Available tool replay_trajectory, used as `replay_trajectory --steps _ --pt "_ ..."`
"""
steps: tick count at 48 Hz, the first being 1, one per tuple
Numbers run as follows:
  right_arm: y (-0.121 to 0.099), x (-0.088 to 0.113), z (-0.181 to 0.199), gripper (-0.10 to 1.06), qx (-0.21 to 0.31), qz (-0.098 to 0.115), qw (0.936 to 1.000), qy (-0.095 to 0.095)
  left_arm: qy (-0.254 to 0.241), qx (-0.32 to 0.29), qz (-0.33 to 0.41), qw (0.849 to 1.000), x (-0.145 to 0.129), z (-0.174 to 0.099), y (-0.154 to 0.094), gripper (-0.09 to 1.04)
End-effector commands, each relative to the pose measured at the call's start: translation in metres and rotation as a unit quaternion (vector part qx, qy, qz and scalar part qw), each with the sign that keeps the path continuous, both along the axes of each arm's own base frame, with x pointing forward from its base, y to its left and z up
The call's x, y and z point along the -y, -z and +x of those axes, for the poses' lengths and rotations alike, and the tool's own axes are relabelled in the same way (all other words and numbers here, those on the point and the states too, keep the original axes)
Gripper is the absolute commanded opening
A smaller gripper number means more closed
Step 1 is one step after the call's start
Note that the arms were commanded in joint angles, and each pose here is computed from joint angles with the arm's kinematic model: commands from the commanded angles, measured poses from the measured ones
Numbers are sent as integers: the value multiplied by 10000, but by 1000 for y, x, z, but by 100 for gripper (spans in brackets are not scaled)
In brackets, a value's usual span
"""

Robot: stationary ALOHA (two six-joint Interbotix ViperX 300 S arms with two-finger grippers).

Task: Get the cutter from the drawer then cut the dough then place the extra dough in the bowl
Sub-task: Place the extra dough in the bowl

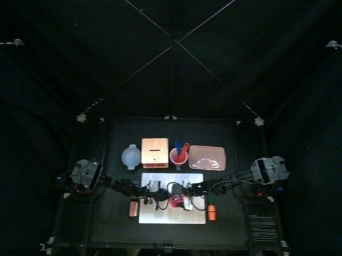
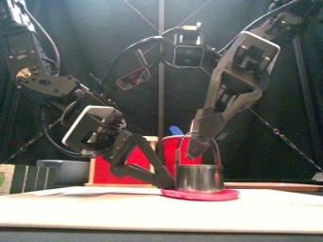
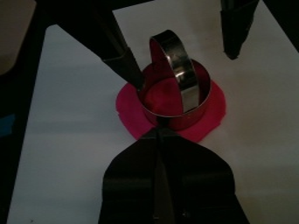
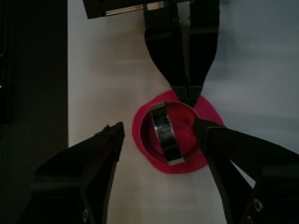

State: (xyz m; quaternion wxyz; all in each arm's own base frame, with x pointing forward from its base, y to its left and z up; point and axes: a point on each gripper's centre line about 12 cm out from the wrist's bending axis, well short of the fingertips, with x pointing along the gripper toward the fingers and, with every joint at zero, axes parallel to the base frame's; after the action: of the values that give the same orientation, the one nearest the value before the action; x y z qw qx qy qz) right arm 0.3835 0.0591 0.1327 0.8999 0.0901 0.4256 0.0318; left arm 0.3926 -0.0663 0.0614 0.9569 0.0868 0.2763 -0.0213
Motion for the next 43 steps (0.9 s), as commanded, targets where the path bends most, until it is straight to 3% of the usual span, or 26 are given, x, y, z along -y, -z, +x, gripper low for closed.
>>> replay_trajectory --steps 1,11,20,30,43 --pt "-13 0 7 86 148 24 9999 -12 -57 76 -40 9999 -1 5 -5 48" --pt "-18 -1 9 65 91 43 9999 -49 -62 38 -38 10000 -1 5 -2 48" --pt "-26 1 10 52 91 -30 9999 -119 -64 23 -31 10000 -1 4 -1 48" --pt "-36 8 9 50 92 -121 9998 -160 -61 1 -32 10000 -1 3 0 48" --pt "-81 29 -2 50 465 -332 9983 -108 -53 -29 -39 10000 0 2 1 48"
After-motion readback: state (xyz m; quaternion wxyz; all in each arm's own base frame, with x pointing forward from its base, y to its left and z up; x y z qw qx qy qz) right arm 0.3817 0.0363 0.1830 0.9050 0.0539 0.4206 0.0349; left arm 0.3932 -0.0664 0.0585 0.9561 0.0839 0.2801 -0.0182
